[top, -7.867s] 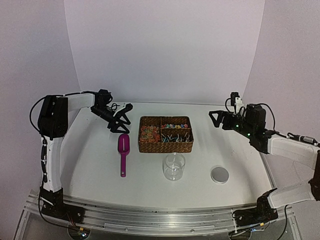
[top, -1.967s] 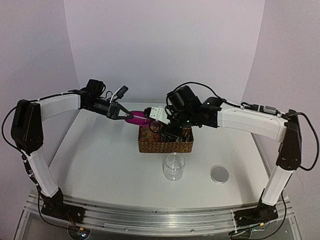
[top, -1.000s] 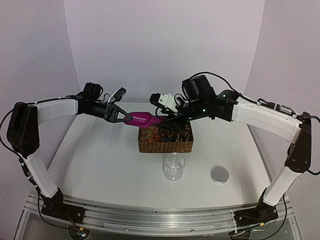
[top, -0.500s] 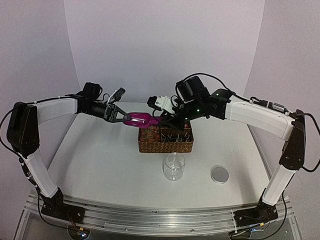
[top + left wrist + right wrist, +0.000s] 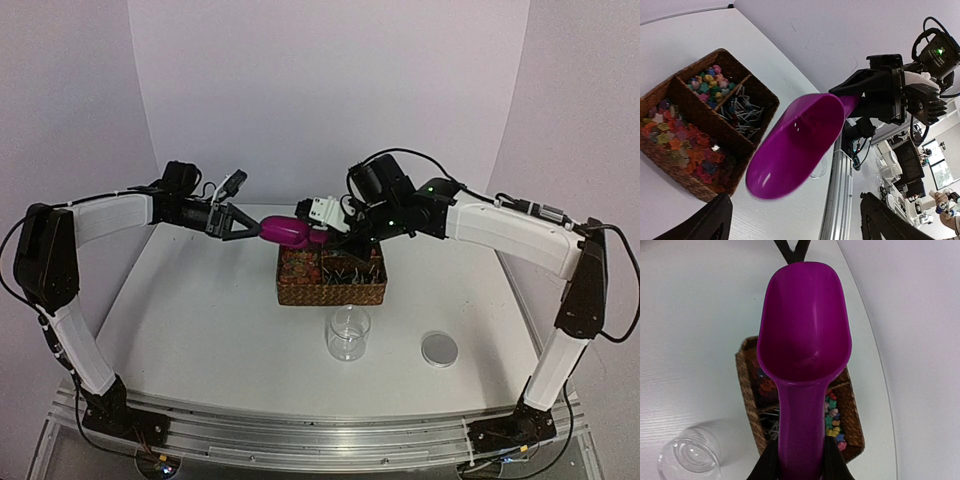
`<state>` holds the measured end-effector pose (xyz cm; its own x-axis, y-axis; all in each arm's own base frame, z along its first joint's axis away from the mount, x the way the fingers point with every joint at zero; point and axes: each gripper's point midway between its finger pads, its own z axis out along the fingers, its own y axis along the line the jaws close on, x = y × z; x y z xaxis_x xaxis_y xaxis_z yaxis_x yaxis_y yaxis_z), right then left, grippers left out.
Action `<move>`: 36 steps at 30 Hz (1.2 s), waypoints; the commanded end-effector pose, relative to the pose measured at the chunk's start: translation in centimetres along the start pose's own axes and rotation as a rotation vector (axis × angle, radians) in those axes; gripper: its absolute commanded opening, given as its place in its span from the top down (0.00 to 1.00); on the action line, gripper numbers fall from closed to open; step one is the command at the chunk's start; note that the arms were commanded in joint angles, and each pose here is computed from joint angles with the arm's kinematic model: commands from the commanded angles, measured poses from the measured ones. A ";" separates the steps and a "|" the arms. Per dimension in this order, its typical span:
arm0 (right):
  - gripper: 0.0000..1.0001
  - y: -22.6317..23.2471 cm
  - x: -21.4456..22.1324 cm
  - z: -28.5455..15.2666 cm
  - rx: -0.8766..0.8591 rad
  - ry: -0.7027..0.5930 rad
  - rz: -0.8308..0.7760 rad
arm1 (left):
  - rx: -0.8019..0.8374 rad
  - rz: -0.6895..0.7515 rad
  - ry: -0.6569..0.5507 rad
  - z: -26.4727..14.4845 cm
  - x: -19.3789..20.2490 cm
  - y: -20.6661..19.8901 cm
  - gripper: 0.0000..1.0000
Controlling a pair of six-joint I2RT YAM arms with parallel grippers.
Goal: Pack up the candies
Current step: Pick up the spatula from the center of the board, then scoop the fake candies from the storage box.
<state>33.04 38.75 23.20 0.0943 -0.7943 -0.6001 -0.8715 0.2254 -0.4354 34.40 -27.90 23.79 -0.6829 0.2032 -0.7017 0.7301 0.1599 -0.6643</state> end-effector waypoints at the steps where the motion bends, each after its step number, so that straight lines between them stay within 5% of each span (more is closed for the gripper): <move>1: 1.00 -5.3 2.5 0.1 0.186 0.122 -0.072 | -0.126 0.099 -0.113 -3.3 -4.9 2.1 0.07; 9: 1.00 -11.8 8.7 4.4 0.367 0.511 -0.367 | -0.440 0.009 -0.108 -3.6 -4.4 8.9 0.08; 20: 1.00 -13.3 4.6 7.9 0.403 0.568 -0.729 | -0.635 -0.111 -0.004 0.2 -0.2 12.5 0.15; 36: 1.00 -10.3 4.8 6.8 0.319 0.575 -0.881 | -0.707 -0.244 0.015 5.3 2.3 14.5 0.26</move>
<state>45.79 36.15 16.60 0.2985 -0.8757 0.3796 -0.4966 -0.4822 -0.7217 41.95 -29.52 11.71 -0.8286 0.1363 -0.5430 0.4423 0.7539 -0.4858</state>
